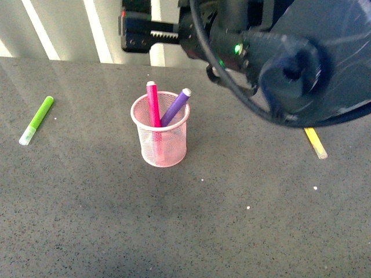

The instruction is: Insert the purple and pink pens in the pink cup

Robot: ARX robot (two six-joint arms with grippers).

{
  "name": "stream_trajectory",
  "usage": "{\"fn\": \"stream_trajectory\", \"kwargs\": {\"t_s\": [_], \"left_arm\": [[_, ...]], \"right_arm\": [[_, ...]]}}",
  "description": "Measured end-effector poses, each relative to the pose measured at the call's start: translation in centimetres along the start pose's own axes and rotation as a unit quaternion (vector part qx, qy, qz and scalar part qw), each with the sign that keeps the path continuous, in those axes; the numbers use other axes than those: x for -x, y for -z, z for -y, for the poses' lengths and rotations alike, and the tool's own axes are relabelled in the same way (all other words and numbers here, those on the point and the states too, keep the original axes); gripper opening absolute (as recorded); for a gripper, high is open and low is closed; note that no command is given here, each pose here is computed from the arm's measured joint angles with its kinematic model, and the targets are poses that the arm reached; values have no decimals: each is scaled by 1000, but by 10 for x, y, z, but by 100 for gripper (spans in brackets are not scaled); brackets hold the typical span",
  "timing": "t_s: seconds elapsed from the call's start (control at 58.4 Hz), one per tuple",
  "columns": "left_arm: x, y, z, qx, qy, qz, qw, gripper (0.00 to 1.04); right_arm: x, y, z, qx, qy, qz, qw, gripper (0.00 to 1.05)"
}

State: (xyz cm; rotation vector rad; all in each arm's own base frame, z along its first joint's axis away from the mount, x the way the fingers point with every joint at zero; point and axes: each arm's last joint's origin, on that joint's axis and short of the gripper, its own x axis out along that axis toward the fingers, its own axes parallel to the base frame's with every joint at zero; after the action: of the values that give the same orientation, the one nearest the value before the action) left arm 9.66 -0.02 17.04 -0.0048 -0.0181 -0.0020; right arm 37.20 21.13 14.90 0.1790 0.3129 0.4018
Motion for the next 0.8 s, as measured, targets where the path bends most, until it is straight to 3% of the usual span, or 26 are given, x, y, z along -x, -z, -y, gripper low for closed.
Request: {"fn": "stream_trajectory", "kwargs": {"t_s": [0.137,0.308,0.377,0.48,0.582,0.736,0.805], "left_arm": [[0,0,0,0,-1,0,1000,98],[0,0,0,0,0,0,1000,98],[0,0,0,0,0,1,1000,98],[0,0,0,0,-2,1,1000,98],[0,0,0,0,0,1,1000,98],[0,0,0,0,0,1,1000,98],[0,0,0,0,0,1,1000,98]], "right_arm": [[25,-13,22,2,123,-43,991,98],[28,-13,32,3,145,-35,989,96],[44,-4,41,43,184,76,979,81],[94,1,62,80,178,144,970,58],[126,-1,77,87,191,158,965,42],[175,15,94,90,193,144,966,8],[187,17,96,92,190,145,967,4]]}}
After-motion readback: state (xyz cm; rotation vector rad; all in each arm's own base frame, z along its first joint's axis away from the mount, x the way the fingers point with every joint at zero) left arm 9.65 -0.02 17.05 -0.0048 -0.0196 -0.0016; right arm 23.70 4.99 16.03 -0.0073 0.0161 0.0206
